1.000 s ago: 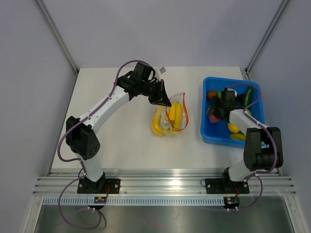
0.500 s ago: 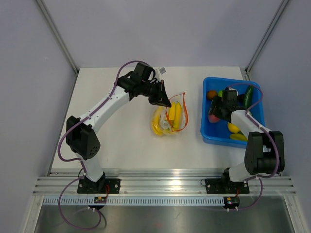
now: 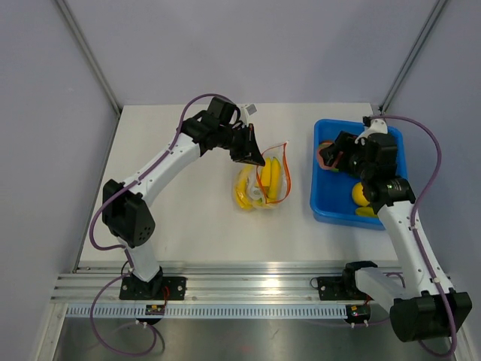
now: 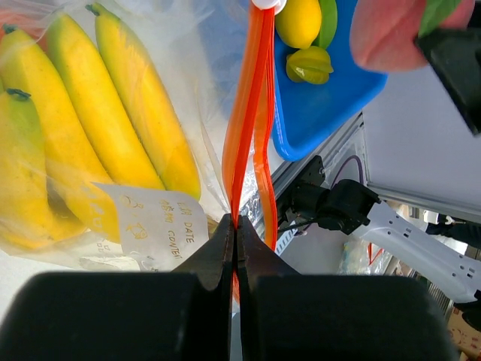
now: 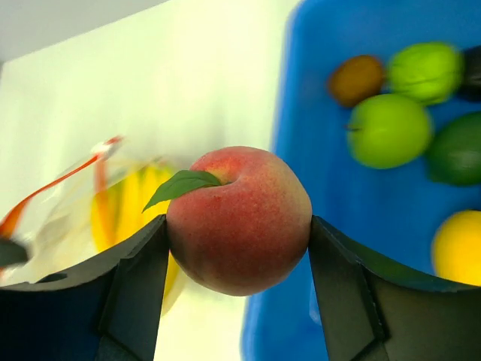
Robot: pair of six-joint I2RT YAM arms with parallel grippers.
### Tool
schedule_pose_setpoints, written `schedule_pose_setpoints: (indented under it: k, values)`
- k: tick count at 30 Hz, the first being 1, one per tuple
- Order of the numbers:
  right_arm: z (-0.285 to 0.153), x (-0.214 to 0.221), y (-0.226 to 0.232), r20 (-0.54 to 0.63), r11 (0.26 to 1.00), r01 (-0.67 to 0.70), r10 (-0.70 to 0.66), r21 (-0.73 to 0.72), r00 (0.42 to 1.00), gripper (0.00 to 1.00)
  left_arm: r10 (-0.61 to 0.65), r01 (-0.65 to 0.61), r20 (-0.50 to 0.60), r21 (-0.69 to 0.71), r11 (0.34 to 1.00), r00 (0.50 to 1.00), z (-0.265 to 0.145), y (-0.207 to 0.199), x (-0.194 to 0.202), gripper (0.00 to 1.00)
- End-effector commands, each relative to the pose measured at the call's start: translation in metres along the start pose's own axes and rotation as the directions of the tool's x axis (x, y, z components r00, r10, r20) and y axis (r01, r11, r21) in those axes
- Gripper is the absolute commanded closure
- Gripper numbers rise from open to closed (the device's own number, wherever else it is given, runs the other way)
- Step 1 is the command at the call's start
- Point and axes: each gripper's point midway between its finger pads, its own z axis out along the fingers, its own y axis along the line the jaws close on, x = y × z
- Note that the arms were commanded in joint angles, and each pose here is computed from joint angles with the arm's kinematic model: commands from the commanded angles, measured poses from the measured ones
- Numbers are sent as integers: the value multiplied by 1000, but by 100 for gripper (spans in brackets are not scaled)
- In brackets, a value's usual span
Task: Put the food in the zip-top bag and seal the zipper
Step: Pick up the fake fruit from the bin, then place the fake fruit in the zipper food storage bag.
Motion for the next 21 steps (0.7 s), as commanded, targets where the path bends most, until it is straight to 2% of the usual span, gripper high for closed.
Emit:
schedule_pose_setpoints:
  k: [1,4,11,15,21]
  values:
    - [-21,9,74,-68,968,56,-75,-244,995,59,49,-50,29,56,997,998,-3,-17,-11,100]
    - [-27,21,118,-98,935,95,-136,-341,986,57,48,-49,28,57,997,998,-3,-17,-11,100]
    - [-23,38,158,-149,893,85,-167,-441,975,57,52,-53,30,55,997,998,-4,-18,-11,100]
    - [1,54,161,-192,904,83,-177,-419,965,57,49,-51,27,64,997,998,-5,-20,-11,100]
    - [36,53,154,-157,939,63,-122,-339,980,59,58,-59,32,52,997,998,-9,-21,-12,100]
